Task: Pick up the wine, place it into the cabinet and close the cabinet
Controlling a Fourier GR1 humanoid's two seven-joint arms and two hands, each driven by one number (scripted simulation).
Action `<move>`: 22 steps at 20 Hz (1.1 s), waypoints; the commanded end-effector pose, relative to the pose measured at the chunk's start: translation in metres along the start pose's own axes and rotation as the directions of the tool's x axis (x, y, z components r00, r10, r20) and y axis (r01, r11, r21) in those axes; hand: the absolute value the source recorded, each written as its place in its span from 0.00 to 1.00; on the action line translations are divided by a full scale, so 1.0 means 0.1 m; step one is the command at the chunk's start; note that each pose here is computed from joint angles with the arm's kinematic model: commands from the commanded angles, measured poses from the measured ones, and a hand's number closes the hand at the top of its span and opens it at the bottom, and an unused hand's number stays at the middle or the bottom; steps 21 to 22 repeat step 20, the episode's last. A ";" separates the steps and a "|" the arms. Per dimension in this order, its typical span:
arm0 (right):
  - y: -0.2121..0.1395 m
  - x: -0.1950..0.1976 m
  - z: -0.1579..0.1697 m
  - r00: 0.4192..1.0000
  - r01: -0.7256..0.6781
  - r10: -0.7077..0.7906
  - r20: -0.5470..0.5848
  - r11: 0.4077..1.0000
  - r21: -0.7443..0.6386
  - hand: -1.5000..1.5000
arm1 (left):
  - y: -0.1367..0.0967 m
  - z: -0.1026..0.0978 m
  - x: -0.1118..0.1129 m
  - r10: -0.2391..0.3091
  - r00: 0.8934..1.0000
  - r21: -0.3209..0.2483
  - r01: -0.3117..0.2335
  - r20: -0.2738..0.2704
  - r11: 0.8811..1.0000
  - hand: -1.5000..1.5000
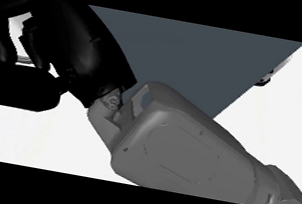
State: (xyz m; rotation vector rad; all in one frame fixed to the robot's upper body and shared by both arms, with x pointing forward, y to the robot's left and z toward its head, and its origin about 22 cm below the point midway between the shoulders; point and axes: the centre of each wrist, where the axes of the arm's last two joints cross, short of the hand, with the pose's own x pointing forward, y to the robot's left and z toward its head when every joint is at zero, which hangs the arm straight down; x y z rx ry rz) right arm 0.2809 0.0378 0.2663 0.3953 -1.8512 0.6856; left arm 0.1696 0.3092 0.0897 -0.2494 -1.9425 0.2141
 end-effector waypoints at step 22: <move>-1.17 -0.75 -0.31 0.989 -0.147 0.138 -0.058 0.967 -0.208 1.00 | -0.04 -0.12 0.07 -0.006 1.000 0.002 0.006 0.013 1.000 0.00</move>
